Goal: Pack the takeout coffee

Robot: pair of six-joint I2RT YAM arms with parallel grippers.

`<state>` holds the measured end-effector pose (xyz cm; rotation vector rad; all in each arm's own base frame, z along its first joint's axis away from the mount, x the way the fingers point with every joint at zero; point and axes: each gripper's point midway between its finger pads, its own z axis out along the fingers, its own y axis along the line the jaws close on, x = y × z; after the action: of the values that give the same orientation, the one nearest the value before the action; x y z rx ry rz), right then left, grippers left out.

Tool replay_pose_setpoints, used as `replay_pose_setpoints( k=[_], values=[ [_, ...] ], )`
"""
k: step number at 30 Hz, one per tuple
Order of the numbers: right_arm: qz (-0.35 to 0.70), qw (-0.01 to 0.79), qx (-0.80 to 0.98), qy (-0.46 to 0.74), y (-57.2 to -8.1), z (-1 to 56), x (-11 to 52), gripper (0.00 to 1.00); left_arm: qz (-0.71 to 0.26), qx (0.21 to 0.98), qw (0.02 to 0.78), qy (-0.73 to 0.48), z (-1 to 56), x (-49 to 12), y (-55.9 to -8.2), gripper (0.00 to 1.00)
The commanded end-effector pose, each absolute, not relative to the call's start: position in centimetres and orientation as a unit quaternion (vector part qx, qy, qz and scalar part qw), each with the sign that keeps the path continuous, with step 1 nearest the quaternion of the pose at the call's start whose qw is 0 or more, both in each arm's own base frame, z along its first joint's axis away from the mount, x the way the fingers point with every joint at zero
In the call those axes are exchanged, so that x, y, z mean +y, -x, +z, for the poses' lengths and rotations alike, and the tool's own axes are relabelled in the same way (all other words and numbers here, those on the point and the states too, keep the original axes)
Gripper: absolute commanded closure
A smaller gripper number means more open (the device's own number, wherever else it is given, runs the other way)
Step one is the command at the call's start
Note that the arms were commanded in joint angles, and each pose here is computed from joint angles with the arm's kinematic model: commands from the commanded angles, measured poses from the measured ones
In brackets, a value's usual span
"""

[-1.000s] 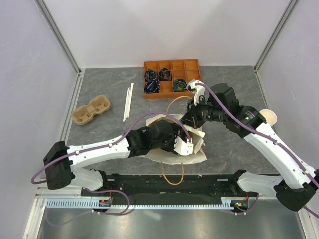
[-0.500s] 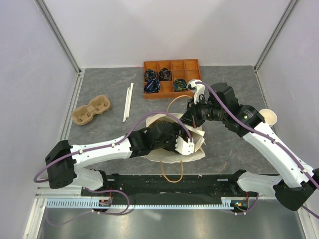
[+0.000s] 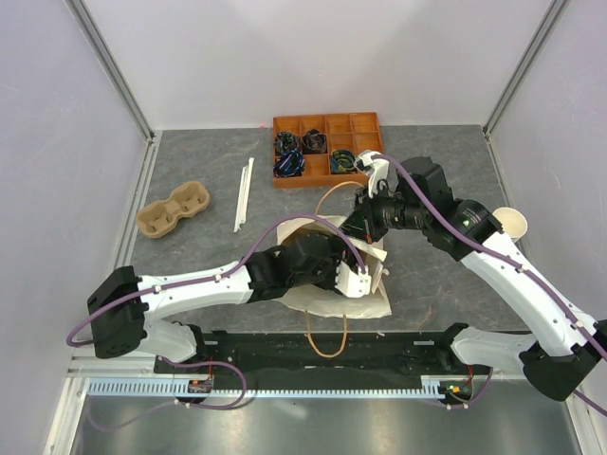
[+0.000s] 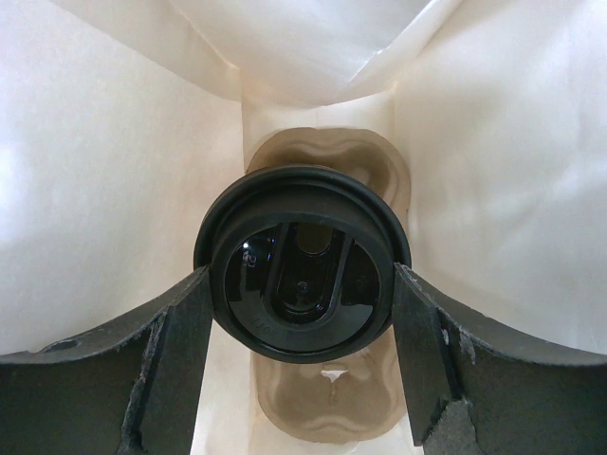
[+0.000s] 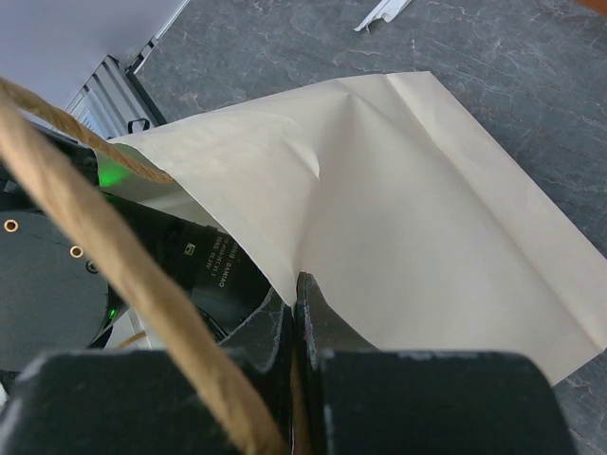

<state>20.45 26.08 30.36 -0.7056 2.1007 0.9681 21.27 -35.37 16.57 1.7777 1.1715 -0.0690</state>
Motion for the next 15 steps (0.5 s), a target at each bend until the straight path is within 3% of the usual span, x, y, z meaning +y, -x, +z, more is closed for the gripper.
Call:
replay_pose_setpoints(
  k=[1,15],
  values=[
    [0.401,0.334,0.808,0.275,-19.5,30.4,26.8,1.0,-0.037,0.46,0.52,-0.719,18.0,-36.8,-21.5,0.85],
    [0.413,0.324,0.804,0.279,-19.4,30.5,27.2,1.0,-0.029,0.468,0.493,-0.733,14.7,-36.8,-21.8,0.86]
  ],
)
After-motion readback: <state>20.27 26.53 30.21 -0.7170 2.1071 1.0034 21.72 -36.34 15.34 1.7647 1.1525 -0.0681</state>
